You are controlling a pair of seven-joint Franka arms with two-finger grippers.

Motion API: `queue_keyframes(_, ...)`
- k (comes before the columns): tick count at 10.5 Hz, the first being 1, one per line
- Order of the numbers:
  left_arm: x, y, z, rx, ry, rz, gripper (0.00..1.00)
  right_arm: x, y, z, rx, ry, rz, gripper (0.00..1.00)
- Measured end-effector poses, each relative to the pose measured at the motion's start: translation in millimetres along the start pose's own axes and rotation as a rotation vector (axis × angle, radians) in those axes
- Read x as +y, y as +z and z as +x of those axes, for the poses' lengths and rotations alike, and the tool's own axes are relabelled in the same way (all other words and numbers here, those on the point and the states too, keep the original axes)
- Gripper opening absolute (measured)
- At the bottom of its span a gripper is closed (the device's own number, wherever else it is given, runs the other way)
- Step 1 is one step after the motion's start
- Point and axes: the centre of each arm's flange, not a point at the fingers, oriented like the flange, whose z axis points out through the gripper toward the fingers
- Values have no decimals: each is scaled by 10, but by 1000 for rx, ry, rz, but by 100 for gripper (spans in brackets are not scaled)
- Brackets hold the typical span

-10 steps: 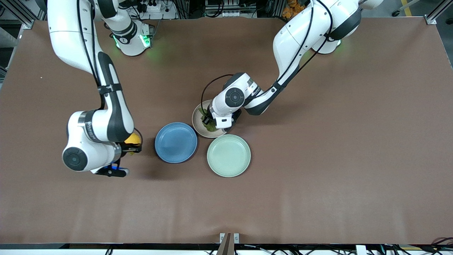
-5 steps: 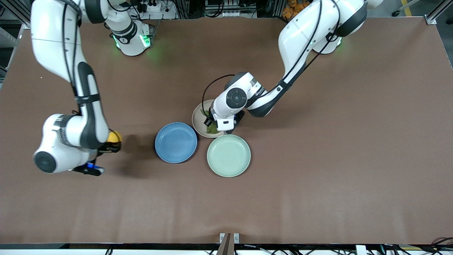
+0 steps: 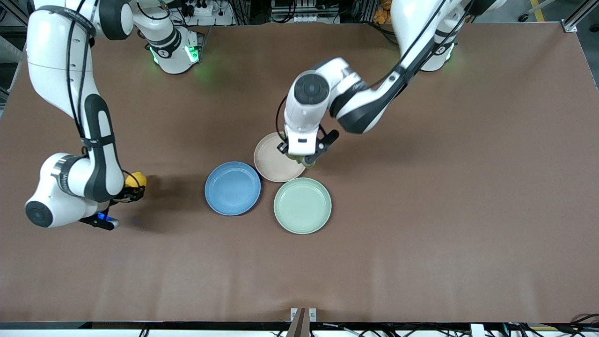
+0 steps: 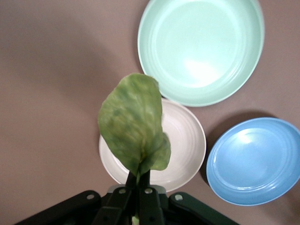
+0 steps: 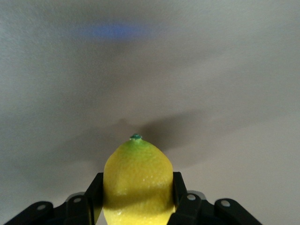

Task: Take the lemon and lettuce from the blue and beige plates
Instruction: 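Lift the lemon off the blue plate while the left gripper lifts the lettuce, then set the lemon on the table while the left gripper lowers the lettuce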

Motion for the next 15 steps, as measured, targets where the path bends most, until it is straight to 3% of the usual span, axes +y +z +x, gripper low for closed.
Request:
queue_keyframes(4, -364, -619, 900, 67, 221, 120, 4, -66, 20, -2, 0, -9, -5, 63)
queue_keyframes(7, -676, -939, 1643, 84, 403, 191, 4, -158, -326, -43, 30, -29, 5, 99)
queue_keyframes(12, -1313, -1186, 2897, 57, 648, 284, 4, -337, -1388, -494, 138, -86, 54, 100)
queue_keyframes(15, -1721, -943, 3457, -25, 713, 318, 4, -210, -2344, -1271, 198, -127, 123, 100)
